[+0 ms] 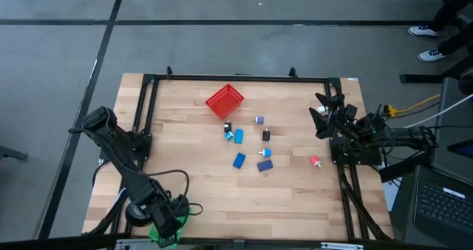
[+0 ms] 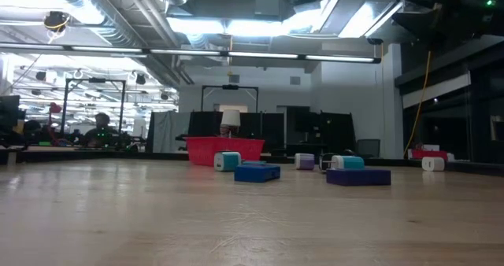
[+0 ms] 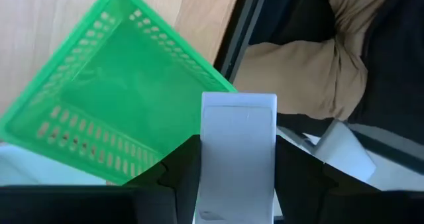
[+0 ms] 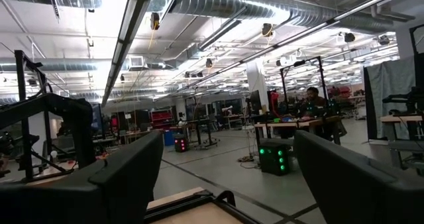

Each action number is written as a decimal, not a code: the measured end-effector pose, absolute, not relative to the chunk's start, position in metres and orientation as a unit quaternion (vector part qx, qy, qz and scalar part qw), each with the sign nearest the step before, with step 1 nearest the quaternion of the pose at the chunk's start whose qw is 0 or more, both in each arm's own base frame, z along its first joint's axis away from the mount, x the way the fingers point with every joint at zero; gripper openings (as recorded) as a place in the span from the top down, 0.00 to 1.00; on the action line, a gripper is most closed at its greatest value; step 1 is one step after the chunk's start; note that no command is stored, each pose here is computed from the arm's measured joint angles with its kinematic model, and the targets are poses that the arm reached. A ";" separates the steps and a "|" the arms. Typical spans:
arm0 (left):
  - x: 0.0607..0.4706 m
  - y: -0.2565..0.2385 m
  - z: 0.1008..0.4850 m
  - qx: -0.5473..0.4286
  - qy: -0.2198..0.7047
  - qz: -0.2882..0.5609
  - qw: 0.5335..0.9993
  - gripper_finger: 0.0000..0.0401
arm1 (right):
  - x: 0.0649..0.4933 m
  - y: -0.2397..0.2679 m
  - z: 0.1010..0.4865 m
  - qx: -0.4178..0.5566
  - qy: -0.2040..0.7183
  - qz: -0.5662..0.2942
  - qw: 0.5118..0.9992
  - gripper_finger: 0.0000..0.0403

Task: Pick & Place Office items
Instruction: Put the white digital clock into the green bin, then adjust the green bin

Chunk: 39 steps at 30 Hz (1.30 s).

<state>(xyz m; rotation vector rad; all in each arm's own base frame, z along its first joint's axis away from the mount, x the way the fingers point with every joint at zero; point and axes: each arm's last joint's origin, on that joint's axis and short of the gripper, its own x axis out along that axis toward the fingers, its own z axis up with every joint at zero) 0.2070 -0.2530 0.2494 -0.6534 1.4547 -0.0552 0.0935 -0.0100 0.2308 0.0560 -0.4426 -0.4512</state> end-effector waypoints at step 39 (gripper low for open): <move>0.237 -0.199 0.262 -0.035 0.620 -0.013 0.783 0.62 | 0.095 -0.010 0.227 0.048 -0.204 -0.216 0.954 0.14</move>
